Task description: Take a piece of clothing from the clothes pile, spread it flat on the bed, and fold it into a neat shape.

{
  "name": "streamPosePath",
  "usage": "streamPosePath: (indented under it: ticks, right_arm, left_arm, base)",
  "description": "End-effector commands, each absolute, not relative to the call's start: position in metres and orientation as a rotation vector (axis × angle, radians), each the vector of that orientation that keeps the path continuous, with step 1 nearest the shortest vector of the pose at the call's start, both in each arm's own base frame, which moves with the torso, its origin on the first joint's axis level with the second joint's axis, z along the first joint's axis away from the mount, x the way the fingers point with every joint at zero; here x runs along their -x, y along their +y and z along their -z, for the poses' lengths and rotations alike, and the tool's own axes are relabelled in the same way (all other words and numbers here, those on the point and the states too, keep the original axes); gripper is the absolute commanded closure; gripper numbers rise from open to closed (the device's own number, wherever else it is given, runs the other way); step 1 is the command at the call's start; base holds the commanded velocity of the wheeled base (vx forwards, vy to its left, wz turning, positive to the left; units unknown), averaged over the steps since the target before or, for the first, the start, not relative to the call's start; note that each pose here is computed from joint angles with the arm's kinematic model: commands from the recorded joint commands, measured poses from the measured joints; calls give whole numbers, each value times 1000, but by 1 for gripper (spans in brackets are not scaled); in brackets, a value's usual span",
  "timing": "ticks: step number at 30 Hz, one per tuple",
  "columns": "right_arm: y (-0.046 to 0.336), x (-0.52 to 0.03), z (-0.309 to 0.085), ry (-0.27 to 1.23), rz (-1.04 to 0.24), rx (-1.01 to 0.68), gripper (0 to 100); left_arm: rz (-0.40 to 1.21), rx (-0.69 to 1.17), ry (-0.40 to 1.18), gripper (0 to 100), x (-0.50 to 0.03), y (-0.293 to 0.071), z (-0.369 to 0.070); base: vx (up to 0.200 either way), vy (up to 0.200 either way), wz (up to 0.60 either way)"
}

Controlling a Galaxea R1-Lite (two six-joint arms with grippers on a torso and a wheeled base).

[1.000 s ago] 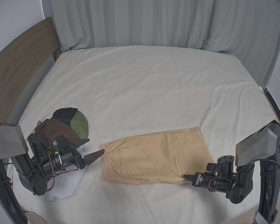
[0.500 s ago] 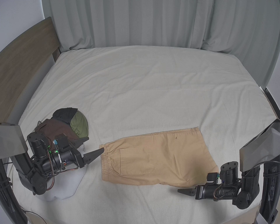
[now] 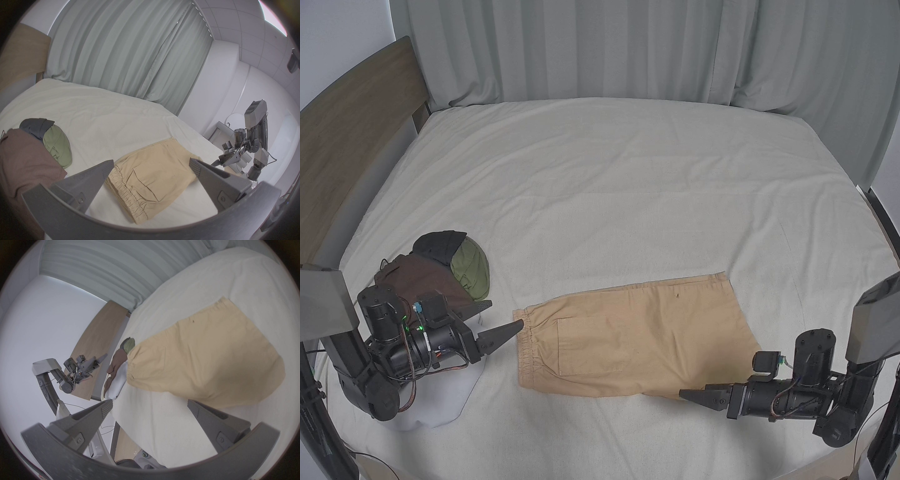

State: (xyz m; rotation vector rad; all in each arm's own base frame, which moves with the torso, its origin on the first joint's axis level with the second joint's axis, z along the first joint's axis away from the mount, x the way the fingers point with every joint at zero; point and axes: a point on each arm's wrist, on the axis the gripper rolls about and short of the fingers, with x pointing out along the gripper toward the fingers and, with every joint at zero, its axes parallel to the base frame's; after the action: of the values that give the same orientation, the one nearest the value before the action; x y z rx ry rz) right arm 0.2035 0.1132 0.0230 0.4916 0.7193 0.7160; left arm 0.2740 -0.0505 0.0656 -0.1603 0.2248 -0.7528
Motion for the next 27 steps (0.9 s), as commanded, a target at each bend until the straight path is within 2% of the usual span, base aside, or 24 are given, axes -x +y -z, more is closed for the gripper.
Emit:
streamPosePath:
  ticks: [1, 4, 14, 27]
  right_arm:
    - [111, -200, -41, 640, -744, -485, 0]
    - [107, -194, -45, 609, -760, -418, 0]
    - [101, -198, -57, 536, -753, -425, 0]
    - [97, -200, -57, 534, -743, -429, 0]
  left_arm:
    - [760, 174, 231, 0, -273, -53, -66]
    - [764, 189, 251, 0, -273, -55, -62]
    - [710, 381, 309, 0, -283, -66, -61]
    - [690, 397, 364, 0, -289, -72, -43]
  base:
    - [0, 0, 0]
    - [0, 0, 0]
    - [0, 0, 0]
    - [0, 0, 0]
